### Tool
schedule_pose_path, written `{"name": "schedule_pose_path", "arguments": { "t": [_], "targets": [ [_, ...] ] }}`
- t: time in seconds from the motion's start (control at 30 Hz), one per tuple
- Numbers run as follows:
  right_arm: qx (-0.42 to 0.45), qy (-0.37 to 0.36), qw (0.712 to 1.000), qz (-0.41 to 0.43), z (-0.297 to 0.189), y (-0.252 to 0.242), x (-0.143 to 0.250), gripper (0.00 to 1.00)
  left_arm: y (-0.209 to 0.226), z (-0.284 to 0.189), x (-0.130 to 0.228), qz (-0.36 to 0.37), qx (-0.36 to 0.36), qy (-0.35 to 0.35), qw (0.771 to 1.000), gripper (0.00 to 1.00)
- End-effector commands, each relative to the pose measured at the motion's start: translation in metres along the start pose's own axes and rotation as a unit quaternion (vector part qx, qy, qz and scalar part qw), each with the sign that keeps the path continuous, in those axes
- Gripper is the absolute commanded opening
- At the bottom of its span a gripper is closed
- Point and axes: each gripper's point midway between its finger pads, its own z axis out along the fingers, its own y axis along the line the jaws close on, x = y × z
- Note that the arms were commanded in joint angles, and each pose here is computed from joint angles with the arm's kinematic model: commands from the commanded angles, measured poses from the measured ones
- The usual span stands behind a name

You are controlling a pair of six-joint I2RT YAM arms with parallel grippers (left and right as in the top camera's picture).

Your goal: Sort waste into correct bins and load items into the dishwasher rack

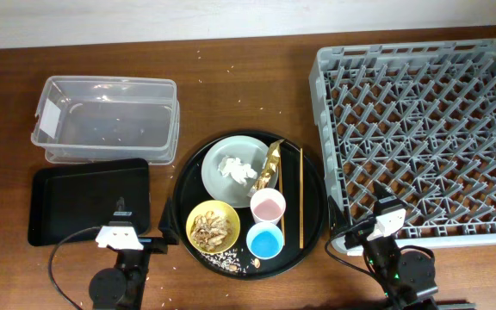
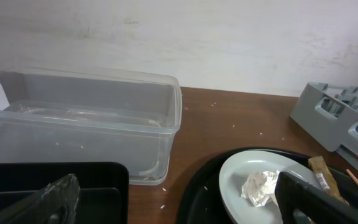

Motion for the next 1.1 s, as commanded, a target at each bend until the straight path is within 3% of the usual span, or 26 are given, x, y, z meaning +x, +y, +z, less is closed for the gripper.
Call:
{"name": "schedule_pose_path", "arguments": {
  "t": [0.0,0.3,0.4,0.47,0.57,0.63,0.7,0.8,0.9,0.97,1.07],
  "targets": [
    [0.0,-0.001,1.0,0.004,0.0,-0.001,0.002,0.99,0.001,0.0,0.003,0.003,-0.002,0.003,1.0,0.99],
    [0.0,-0.001,1.0,0.004,0.0,-0.001,0.002,0.99,0.001,0.0,0.003,0.003,-0.002,0.003,1.0,0.99],
    [-0.001,-0.002,1.0,0.004,0.0,0.0,0.002,0.99,-0.013,0.0,0.0,0.003,0.039,0.0,0.999,0.99],
    [-0.007,-0.003,1.0,0.004,0.0,0.002,0.001,0.99,-0.036,-0.003,-0.003,0.005,0.105,-0.004,0.994,0.99],
    [-0.071,-0.047,0.995,0.056,-0.005,0.024,-0.03,0.98,-0.061,-0.014,-0.024,0.013,0.175,-0.026,0.984,0.99],
    [-0.081,-0.063,0.991,0.087,-0.017,0.028,-0.065,0.99,-0.065,-0.022,-0.048,0.001,0.173,-0.023,0.985,0.99],
    [-0.073,-0.049,0.992,0.087,-0.035,0.029,-0.097,0.98,-0.068,-0.03,-0.066,-0.007,0.168,0.01,0.986,0.99],
    [-0.061,0.033,0.993,0.096,-0.053,0.031,-0.123,0.99,-0.07,-0.035,-0.079,-0.033,0.147,0.133,0.98,0.99],
    [-0.039,0.173,0.978,0.11,-0.065,0.032,-0.133,0.98,-0.072,-0.025,-0.095,-0.049,0.125,0.267,0.954,0.99],
    [-0.035,0.218,0.968,0.115,-0.067,0.033,-0.145,0.99,-0.077,-0.019,-0.113,-0.066,0.123,0.302,0.943,0.99],
    [-0.067,0.267,0.953,0.129,-0.07,0.049,-0.169,0.99,-0.1,-0.002,-0.127,-0.093,0.177,0.335,0.921,0.99]
  ]
}}
